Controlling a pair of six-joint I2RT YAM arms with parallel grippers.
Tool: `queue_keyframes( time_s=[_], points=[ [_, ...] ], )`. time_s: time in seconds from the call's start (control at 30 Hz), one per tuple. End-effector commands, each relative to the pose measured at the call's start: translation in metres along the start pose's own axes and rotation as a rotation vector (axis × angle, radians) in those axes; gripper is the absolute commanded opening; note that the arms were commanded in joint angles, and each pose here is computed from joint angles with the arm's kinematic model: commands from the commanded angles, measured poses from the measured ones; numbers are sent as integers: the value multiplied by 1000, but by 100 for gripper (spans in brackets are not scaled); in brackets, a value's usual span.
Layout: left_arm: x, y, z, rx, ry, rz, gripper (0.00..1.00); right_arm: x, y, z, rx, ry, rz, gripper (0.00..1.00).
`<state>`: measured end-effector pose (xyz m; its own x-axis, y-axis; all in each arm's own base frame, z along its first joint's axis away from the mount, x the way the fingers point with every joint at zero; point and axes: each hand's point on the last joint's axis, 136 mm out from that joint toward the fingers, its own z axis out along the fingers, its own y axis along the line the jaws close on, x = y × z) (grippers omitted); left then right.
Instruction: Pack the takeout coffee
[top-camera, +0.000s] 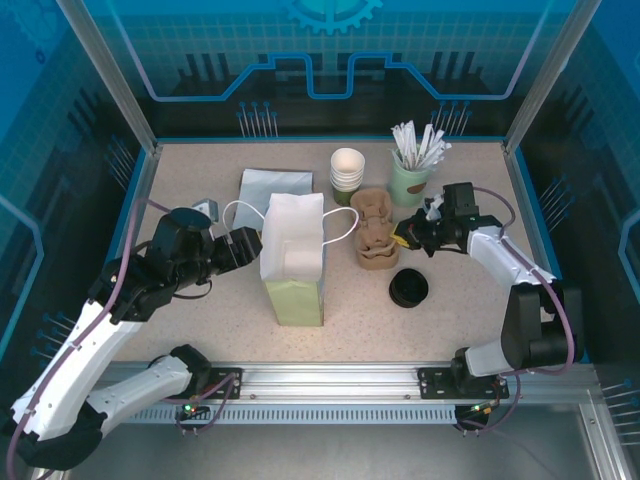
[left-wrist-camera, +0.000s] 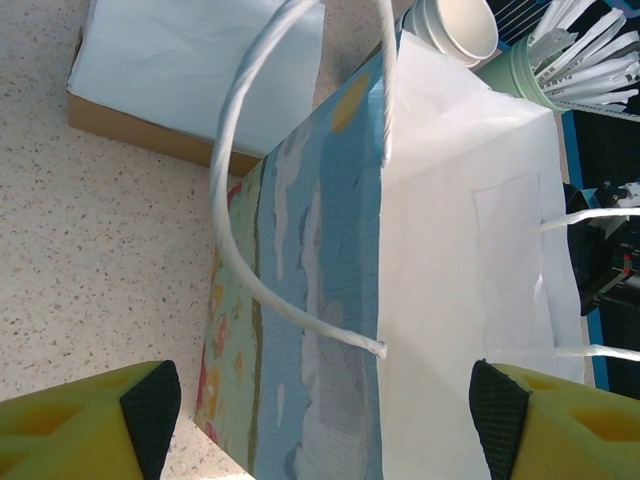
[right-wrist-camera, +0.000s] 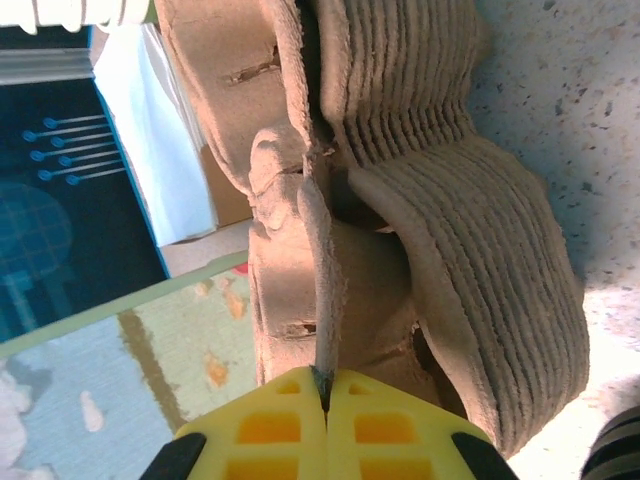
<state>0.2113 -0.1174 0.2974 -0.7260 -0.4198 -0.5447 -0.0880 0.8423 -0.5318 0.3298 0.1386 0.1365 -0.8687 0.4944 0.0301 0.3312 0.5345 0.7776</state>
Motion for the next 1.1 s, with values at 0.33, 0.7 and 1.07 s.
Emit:
queue_keyframes(
  time_s=[0.33,0.7,1.07],
  points=[
    [-12,-16,-11,46,-24,20,80,-7,32,-12,-122,-14,11,2],
    [-14,-18,-13,45,-27,26,79,-8,56,-33,-172,-38,-33,1],
    [-19,-24,-18,62,-39,29,80,-10,86,-53,-219,-64,-127,1]
  ],
)
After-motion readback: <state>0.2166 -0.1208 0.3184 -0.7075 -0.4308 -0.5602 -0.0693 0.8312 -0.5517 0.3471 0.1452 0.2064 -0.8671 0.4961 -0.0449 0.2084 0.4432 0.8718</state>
